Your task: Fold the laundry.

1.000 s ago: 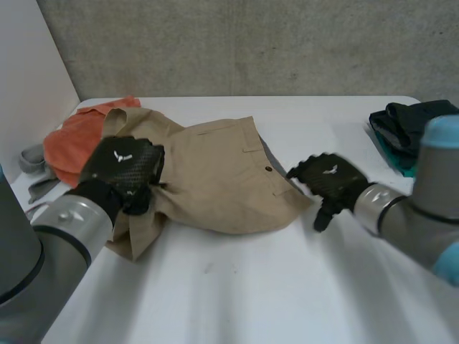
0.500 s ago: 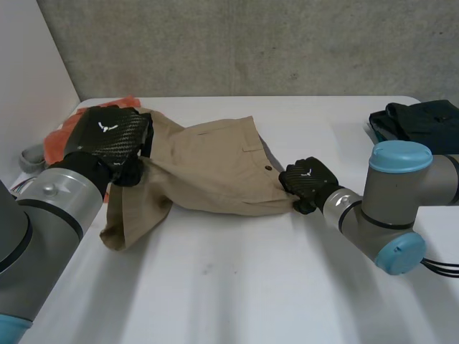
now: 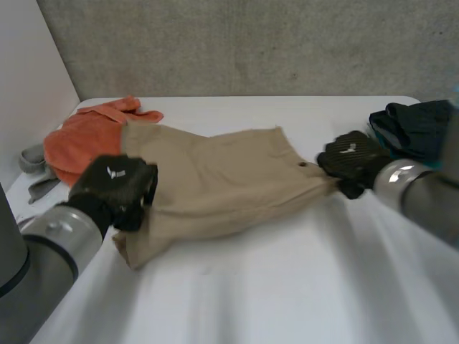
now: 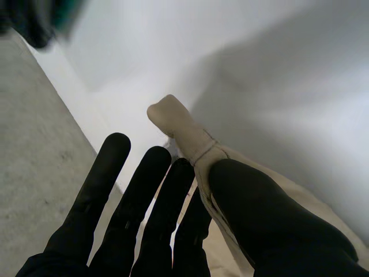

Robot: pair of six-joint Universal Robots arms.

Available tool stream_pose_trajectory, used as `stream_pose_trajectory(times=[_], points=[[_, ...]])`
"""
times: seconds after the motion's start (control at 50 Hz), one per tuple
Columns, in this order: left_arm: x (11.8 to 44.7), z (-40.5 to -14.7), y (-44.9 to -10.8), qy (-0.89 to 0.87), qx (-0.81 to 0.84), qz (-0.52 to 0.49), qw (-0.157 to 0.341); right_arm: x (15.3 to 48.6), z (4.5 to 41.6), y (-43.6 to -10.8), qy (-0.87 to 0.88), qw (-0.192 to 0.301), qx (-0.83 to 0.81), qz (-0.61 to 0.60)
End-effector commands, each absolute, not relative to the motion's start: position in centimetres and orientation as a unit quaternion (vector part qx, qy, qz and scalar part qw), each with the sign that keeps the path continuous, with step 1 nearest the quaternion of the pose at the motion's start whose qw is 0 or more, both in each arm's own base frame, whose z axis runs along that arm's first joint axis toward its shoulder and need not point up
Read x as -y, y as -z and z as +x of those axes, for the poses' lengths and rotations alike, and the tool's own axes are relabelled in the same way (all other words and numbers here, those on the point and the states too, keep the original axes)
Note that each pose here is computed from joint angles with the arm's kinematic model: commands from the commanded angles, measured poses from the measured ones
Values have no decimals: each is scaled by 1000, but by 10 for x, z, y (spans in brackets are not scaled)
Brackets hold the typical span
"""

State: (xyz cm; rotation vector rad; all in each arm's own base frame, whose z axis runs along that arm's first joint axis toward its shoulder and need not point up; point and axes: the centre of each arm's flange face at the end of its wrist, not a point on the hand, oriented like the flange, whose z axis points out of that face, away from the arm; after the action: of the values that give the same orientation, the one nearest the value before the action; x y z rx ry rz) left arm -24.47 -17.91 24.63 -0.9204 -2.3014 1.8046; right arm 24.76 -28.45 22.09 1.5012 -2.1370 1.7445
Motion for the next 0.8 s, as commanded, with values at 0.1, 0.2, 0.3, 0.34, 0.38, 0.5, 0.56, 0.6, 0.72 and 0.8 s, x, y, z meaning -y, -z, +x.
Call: stream_pose_trajectory(times=[0.1,0.2,0.3,0.34,0.38,0.5,0.56,0.6,0.72,0.8], points=[[112,-240,-257,-510,766,-383,80,193,199,-271,-441,51,686,577],[108,-238,-259,-522,758,-382,85,190,196,-277,-470,71,671,569],[139,-257,-242,-544,743,-382,76,217,202,-257,-475,67,679,556],[161,-270,-237,-567,723,-390,63,237,206,-248,-485,59,686,539],[177,-278,-236,-586,708,-391,54,251,209,-243,-494,55,690,525],[263,-302,-228,-660,652,-373,-2,303,232,-227,-545,73,675,492],[290,-311,-222,-681,632,-370,-22,329,248,-223,-590,93,642,481],[315,-318,-217,-702,613,-360,-45,342,254,-218,-609,102,624,479],[361,-333,-199,-745,562,-348,-84,390,269,-187,-679,123,565,451],[384,-341,-183,-768,540,-333,-91,410,279,-165,-703,132,543,440]])
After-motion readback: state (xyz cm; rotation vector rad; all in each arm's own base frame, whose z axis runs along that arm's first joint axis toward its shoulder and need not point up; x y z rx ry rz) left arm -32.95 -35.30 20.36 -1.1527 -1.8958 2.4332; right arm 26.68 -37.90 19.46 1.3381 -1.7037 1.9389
